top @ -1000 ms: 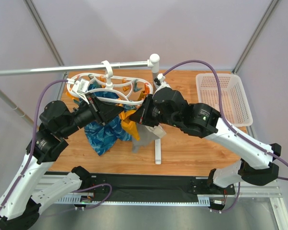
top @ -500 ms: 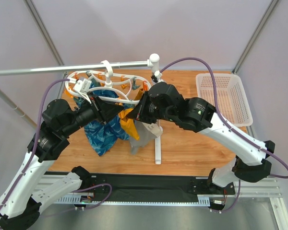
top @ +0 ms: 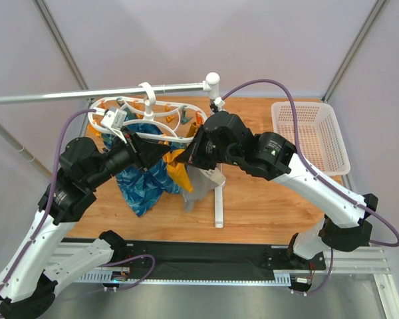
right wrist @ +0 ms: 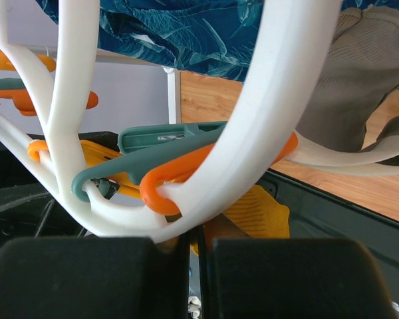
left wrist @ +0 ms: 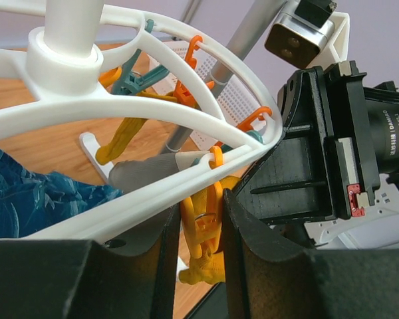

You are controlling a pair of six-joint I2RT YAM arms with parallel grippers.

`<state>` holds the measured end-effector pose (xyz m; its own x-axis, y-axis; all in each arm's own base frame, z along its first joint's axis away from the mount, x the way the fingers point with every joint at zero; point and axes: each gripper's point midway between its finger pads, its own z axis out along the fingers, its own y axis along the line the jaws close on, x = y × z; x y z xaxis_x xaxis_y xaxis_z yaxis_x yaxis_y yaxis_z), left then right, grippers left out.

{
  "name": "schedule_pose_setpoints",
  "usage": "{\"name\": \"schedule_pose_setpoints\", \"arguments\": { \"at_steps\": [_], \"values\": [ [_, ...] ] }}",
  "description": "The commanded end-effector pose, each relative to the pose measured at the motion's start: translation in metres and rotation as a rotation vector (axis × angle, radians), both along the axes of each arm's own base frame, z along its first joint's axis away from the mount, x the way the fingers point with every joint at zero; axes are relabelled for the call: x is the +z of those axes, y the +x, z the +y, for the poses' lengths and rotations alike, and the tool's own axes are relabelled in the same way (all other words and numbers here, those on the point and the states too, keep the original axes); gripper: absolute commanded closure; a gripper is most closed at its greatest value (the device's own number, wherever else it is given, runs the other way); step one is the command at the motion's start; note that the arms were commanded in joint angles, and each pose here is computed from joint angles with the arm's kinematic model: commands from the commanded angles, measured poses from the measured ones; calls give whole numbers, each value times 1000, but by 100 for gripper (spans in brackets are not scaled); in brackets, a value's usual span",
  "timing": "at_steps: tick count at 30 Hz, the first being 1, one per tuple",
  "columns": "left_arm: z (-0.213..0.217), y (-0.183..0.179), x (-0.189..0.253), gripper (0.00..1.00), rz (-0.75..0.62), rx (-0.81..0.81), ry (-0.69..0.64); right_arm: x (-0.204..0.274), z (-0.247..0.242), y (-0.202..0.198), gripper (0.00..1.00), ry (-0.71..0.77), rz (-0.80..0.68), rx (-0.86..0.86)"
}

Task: Clip the socks to the hanger
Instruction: Clamp the sock onto the hanger.

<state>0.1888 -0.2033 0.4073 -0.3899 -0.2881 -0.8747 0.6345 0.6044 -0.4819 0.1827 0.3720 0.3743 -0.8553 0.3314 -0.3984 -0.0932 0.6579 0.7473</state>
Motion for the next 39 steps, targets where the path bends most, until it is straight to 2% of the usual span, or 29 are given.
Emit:
{"name": "schedule_pose_setpoints", "arguments": {
  "at_steps": [1,28,33,39],
  "values": [
    [-7,-16,-4,100,8,-94,31,5,4,15,100,23,20,-52],
    [-8,-16,-7,100,1,-104,57,44,-2,20,100,215,58,-84],
    [-8,-17,-4,100,-2,-106,46,47,0,17,100,245,68,-65],
    [-6,-18,1,100,-4,-93,27,28,3,14,100,203,98,-40]
  ]
}}
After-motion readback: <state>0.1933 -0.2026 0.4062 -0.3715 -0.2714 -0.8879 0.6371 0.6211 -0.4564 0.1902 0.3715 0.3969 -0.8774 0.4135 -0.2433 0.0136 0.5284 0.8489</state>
